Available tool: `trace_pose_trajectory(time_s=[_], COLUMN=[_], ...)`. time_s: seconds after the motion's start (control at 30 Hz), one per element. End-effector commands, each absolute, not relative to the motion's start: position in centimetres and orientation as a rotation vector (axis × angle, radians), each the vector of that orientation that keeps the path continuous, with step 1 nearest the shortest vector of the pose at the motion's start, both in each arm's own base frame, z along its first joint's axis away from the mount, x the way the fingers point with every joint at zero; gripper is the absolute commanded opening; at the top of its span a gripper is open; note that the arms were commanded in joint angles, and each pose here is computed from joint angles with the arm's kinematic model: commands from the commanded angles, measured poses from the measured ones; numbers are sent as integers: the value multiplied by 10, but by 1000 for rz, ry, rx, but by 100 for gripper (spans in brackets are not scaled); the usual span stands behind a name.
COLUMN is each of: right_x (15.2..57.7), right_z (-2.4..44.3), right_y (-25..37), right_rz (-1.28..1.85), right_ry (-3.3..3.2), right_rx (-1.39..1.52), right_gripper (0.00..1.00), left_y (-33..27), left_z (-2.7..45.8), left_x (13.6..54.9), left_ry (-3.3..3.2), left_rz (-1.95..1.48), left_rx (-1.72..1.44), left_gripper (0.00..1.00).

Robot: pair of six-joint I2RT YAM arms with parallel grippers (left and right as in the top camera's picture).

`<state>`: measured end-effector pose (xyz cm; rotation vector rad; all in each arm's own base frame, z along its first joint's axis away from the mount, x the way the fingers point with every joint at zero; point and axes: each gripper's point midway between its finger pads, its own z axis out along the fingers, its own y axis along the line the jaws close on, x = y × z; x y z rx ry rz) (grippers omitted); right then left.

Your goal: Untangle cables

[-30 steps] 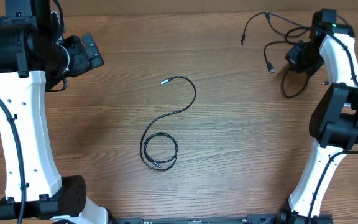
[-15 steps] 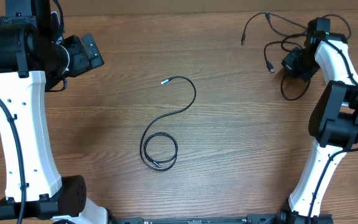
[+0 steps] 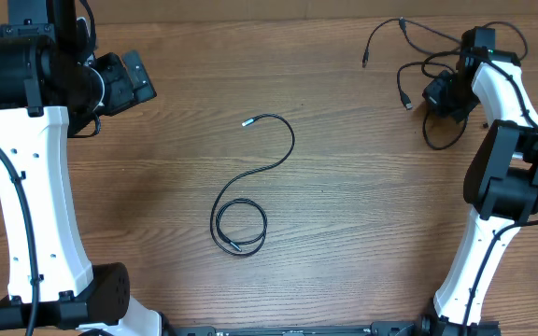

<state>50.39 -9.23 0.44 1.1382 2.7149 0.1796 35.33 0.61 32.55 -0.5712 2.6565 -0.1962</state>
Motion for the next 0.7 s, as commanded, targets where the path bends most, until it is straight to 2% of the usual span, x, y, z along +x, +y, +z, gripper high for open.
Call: trace_pose_trajectory(time_s=[0.0,0.2,0.47,0.67], right_x=[501,512,529,536], right_z=[-16,8,75,110], right_y=[-92,-106,-127,-125], right_rz=[161,167,179,203], right_ry=[2740,2693,2595,2561], right_rx=[1155,1166,1166,1134], right_gripper=[4,4,4,9], left_y=[4,5,5,5], left_z=[327,328,328,329], left_x=[354,356,357,359], left_ry=[2656,2648,2642,2637], left_rz=[-190,-190,-191,-191], left_rx=[-538,-536,-535,-533], left_gripper=[100,100,100,100])
